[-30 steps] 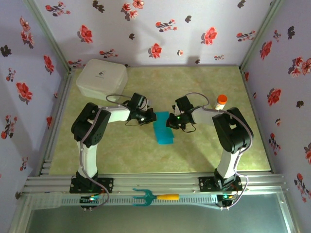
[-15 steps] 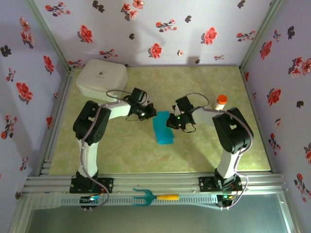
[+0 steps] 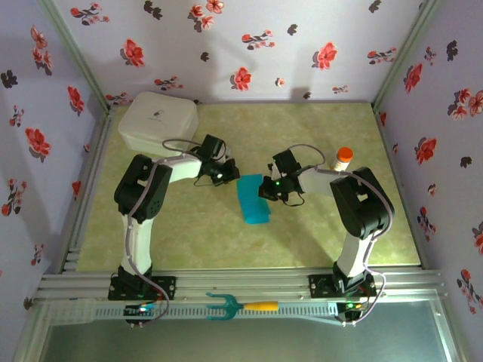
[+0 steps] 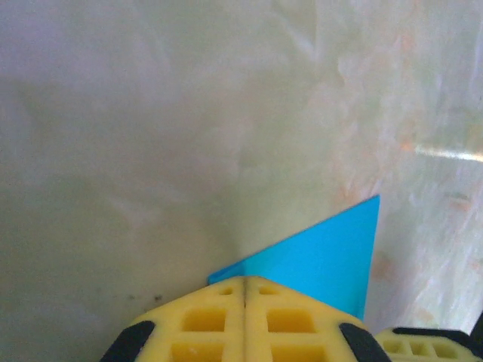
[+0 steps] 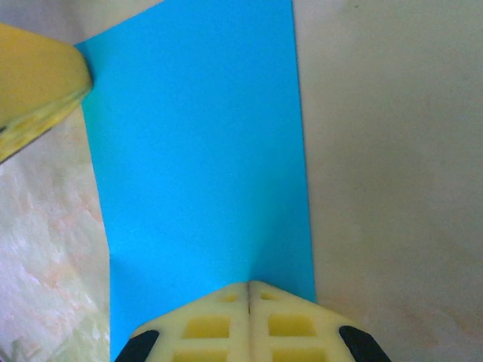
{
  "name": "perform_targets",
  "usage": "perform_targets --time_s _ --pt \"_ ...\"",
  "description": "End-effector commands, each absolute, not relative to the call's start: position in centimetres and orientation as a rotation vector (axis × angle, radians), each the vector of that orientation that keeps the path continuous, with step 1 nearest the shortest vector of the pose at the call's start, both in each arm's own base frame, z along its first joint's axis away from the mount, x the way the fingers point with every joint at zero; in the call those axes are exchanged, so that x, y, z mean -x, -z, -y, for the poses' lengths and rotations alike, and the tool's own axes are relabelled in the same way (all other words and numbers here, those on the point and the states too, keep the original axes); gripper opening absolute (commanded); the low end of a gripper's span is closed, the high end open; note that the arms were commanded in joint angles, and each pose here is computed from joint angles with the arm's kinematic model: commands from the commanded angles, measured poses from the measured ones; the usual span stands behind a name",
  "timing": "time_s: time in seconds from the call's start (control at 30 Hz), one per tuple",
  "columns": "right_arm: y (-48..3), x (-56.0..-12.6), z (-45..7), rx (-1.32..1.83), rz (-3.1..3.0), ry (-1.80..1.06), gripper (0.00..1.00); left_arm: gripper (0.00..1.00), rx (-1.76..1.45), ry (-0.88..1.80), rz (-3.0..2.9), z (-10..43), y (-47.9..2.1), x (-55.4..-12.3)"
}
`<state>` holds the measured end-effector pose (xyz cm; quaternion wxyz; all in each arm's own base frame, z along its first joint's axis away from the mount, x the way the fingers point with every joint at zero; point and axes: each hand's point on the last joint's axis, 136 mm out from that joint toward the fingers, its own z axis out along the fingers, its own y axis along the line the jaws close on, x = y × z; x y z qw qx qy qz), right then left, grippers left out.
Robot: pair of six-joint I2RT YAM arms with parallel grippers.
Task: Fold a paper plane with a square sheet of paper (pick it up from the middle)
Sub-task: First fold the square sheet of paper in half at the center of the table.
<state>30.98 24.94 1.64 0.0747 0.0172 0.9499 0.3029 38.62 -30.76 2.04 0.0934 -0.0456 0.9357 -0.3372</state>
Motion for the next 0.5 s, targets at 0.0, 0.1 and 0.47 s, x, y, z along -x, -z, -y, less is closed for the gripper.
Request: perform_targets --time_s 0.0,0.1,0.47 --pt "1.4 -28.7 -22.0 -0.150 -2.980 -0.729 0.00 0.00 0.251 0.857 -2.810 28.5 -0.3 -40.0" --pt "1.4 -28.6 -22.1 -0.147 -2.982 -0.731 0.00 0.00 0.271 0.854 -2.810 28.5 -0.1 -40.4" --pt "1.4 -28.6 -22.0 -0.158 -2.976 -0.727 0.00 0.00 0.269 0.778 -2.813 28.3 -1.3 -41.3"
